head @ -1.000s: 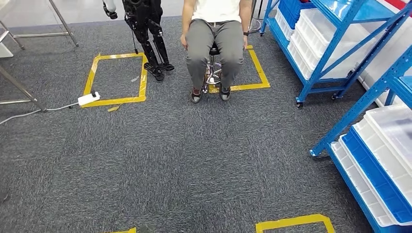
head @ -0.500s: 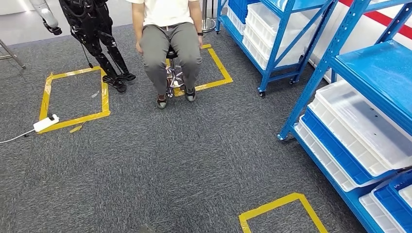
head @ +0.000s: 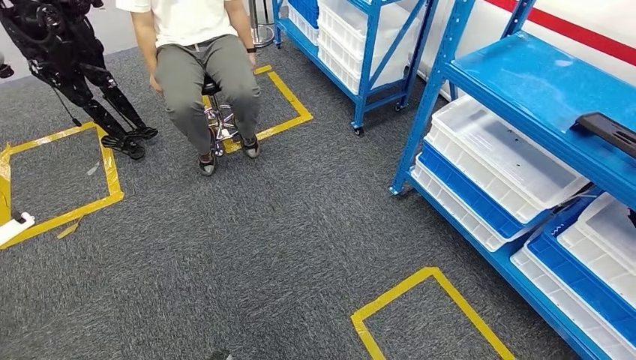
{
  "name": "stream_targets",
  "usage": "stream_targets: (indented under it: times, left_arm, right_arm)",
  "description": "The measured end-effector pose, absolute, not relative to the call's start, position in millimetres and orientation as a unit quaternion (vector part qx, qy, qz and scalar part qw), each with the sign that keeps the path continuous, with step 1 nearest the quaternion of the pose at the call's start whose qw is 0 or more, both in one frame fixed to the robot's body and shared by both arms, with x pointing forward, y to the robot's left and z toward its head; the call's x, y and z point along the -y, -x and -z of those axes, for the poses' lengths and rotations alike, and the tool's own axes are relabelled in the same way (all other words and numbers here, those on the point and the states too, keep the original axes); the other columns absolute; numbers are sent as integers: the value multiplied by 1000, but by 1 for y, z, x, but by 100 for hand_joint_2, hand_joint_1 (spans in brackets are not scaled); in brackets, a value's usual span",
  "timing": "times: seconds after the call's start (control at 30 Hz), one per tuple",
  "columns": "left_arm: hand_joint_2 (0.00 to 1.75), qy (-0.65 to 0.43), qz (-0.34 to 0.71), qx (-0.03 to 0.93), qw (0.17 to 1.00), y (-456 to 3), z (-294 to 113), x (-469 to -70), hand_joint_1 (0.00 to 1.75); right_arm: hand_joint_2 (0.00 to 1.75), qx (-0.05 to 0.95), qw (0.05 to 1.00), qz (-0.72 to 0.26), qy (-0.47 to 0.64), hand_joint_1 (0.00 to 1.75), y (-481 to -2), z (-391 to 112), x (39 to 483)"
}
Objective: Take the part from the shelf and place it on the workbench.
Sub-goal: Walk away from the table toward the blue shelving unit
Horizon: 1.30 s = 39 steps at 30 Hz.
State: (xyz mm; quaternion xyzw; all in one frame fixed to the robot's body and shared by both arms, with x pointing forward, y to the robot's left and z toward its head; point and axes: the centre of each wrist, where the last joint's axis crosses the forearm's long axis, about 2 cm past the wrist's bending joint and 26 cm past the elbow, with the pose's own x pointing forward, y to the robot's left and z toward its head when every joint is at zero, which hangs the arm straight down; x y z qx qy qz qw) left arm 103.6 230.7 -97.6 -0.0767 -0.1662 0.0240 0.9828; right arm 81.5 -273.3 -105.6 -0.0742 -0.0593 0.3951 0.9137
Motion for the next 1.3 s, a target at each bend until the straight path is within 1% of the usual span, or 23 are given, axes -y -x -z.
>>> stream_targets:
  times: [0.33,0.9,1.3]
  left_arm:
    - [0,98,-60,135,984,-107,97,-238,0]
    - [0,99,-49,119,987,-93,101,-238,0]
    - [0,88,-41,119,988,-89,102,-241,0]
  right_arm:
    - [0,59,914,-395,71,0,-84,105,275]
    - [0,57,921,-380,72,0,-76,107,277]
    - [0,61,921,-377,72,0,-81,106,274]
